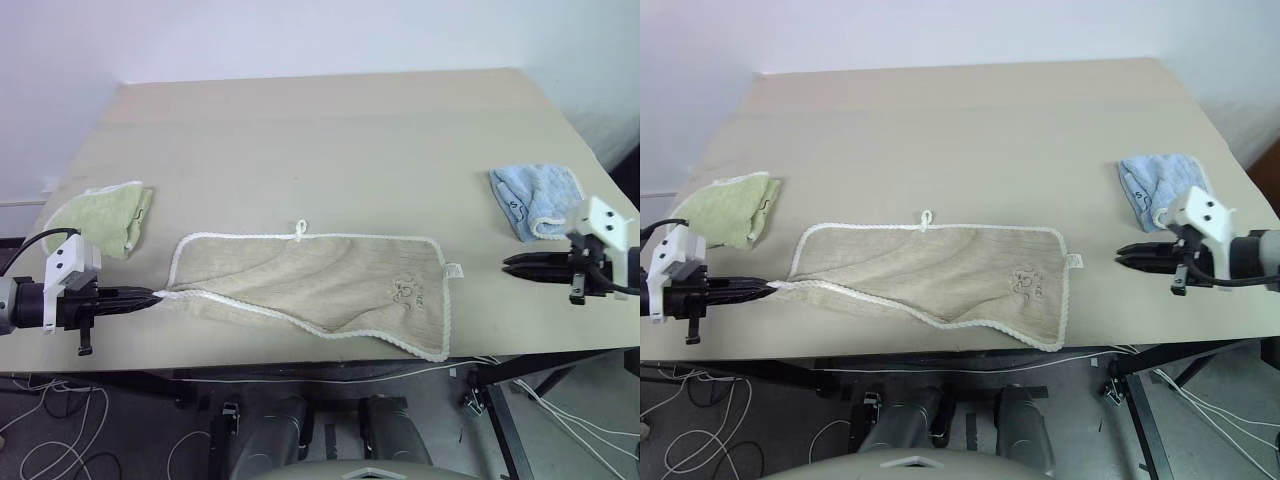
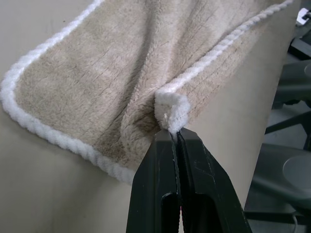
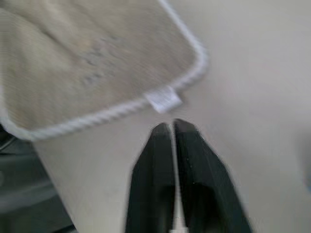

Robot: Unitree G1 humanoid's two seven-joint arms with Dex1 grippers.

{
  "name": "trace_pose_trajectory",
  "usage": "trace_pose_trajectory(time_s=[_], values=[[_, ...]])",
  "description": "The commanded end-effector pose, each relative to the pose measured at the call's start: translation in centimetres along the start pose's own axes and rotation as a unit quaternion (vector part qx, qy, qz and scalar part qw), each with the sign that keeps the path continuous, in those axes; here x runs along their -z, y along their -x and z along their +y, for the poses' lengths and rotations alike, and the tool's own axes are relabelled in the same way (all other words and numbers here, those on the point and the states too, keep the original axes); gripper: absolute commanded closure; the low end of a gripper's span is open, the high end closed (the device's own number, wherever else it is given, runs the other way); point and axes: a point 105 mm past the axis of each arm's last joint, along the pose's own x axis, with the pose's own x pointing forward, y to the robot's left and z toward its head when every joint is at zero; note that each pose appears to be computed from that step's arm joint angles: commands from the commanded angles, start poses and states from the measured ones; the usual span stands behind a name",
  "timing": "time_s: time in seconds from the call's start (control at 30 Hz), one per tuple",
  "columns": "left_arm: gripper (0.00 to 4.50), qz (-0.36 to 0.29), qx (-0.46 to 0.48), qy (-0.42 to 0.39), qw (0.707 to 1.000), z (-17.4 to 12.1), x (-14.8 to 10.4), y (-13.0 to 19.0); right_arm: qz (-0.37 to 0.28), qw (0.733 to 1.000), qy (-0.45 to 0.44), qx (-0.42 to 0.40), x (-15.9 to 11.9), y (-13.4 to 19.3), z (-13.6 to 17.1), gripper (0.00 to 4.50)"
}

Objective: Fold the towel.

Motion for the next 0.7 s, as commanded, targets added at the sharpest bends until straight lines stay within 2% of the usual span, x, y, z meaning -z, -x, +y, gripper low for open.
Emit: trace_pose_trajectory(time_s=[0.03,0.3,0.7], values=[[4.5,-0.014,-0.002,-0.011,1.0,-0.3,-1.0,0.1,-0.005,0.997,0.037,-0.062,-1.5,-0.9,2.2,2.69],[4.5,-0.016,0.0,0.001,1.0,-1.2,-0.2,-0.5,0.007,0.986,0.075,-0.15,-2.6,-2.0,5.7,0.02],[4.5,-0.036,-0.006,-0.011,0.999,-0.4,-0.6,-1.8,0.049,0.962,0.184,-0.197,0.5,-6.1,8.0,0.02]])
